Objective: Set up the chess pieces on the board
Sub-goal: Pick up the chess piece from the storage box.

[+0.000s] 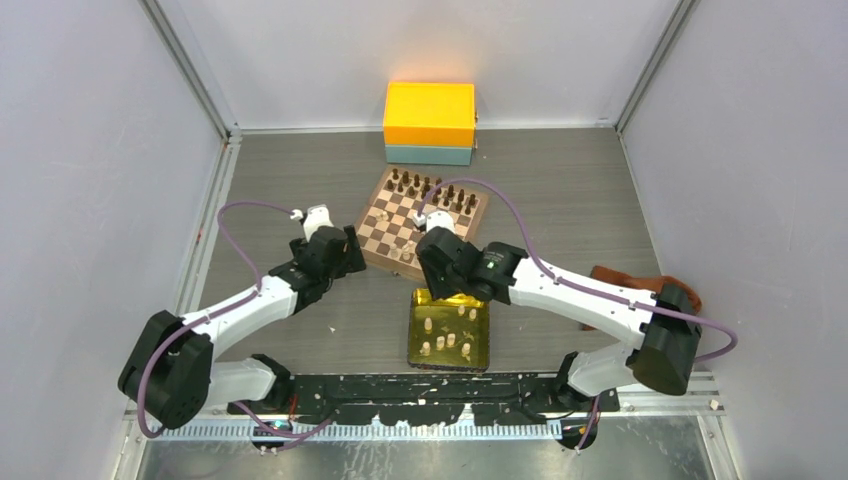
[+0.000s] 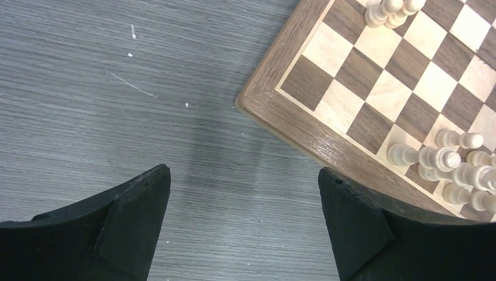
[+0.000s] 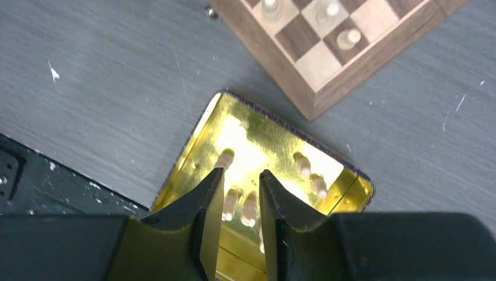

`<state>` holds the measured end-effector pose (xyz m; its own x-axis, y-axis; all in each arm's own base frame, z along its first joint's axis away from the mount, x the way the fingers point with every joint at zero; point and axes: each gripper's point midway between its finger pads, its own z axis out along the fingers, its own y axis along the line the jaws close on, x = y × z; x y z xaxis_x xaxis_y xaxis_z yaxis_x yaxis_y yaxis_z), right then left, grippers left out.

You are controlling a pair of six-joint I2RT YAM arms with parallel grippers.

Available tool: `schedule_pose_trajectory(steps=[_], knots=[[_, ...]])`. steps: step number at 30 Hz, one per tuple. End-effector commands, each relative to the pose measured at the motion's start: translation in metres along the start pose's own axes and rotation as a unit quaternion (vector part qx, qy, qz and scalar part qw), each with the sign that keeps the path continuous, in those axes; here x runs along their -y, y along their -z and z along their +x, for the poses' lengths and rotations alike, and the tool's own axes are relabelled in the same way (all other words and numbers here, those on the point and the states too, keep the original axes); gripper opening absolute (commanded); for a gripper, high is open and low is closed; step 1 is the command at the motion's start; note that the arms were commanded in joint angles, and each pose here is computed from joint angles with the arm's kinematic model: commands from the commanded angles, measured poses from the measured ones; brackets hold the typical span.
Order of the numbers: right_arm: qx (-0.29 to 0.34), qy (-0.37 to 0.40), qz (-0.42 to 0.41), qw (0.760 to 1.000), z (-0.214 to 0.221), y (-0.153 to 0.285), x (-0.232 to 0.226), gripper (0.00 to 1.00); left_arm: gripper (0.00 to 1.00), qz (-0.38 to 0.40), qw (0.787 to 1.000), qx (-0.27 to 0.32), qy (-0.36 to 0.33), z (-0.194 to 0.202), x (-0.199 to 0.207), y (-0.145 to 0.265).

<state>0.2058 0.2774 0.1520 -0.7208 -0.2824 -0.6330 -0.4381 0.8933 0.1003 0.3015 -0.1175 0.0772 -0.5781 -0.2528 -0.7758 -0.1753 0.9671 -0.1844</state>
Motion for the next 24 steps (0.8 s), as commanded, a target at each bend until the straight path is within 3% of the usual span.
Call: schedule_pose_trajectory(steps=[1,8,24], knots=[[0.009,-0.007,-0.019,1.0,0.012,0.015,-0.007,0.35,0.97,0.002,1.0,0.02,0.013,-0.017,0.01,-0.002],[-0.014,-0.002,-0.037,0.999,0.038,0.009,-0.016,0.4,0.97,0.003,1.0,0.015,0.02,-0.013,0.012,-0.004],[-0.056,0.012,-0.05,0.997,0.057,-0.029,-0.036,0.4,0.97,-0.002,0.999,0.032,0.023,-0.02,0.007,0.0]])
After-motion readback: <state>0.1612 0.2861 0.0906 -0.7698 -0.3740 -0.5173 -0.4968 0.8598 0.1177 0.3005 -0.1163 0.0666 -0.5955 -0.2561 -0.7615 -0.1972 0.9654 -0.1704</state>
